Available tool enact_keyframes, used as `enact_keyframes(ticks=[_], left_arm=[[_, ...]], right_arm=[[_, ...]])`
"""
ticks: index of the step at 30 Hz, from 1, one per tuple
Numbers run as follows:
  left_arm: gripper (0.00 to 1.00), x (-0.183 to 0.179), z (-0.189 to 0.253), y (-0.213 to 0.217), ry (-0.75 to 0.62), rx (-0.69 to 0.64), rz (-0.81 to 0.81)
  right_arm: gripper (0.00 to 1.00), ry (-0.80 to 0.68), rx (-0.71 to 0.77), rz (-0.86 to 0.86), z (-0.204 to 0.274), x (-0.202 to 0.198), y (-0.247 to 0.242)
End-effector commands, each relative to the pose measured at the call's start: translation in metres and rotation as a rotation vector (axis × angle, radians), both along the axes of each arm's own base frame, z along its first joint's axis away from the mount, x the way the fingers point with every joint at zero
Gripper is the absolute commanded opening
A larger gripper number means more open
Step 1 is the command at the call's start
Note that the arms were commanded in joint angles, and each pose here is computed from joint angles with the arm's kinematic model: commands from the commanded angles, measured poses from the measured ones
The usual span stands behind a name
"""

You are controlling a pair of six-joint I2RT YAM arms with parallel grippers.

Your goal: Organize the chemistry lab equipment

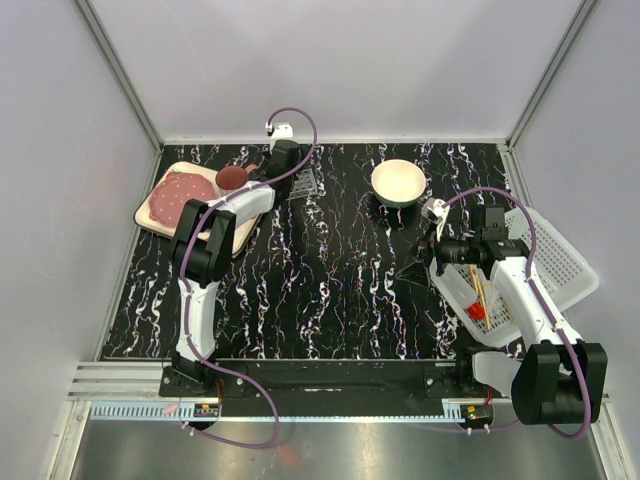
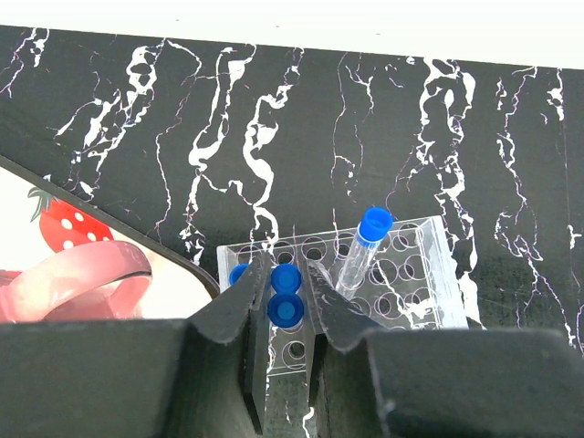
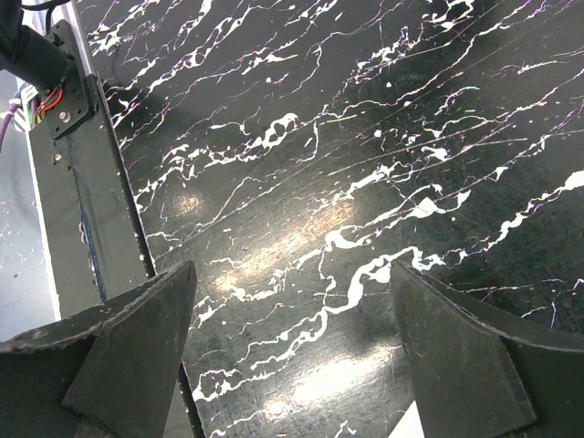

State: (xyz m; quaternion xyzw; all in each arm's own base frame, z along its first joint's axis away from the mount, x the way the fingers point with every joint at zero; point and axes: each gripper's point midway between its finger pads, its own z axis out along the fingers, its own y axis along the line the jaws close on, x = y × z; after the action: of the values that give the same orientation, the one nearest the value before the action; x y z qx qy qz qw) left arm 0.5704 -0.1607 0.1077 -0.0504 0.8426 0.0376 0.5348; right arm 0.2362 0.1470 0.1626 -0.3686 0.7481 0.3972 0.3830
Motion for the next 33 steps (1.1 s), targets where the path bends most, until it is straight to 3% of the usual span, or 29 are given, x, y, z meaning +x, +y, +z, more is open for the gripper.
enact_keyframes(ticks=[1, 9, 13, 17, 27, 33], left_arm=[[0.19, 0.002, 0.030, 0.000, -0.076, -0.009, -0.002], [0.29, -0.005, 0.029, 0.003, -0.078, -0.017, -0.001], [0.53, -0.009, 0.041, 0.005, -0.103, -0.028, 0.006], [0.64, -0.014, 0.053, 0.007, -0.127, -0.036, 0.004], [0.69, -0.020, 0.101, 0.004, -0.196, -0.049, -0.048], [0.85, -0.034, 0.127, 0.012, -0.179, -0.098, -0.088]], right_arm=[[0.92, -0.033, 0.008, 0.008, 0.008, 0.003, -0.001], [0.92, -0.036, 0.008, 0.007, 0.009, 0.003, -0.001], [0.92, -0.034, 0.009, 0.008, 0.009, 0.003, -0.001], [0.92, -0.034, 0.011, 0.008, 0.009, 0.003, -0.001], [0.92, -0.034, 0.012, 0.012, 0.008, 0.002, -0.001], [0.92, -0.035, 0.009, 0.011, 0.007, 0.002, -0.001]])
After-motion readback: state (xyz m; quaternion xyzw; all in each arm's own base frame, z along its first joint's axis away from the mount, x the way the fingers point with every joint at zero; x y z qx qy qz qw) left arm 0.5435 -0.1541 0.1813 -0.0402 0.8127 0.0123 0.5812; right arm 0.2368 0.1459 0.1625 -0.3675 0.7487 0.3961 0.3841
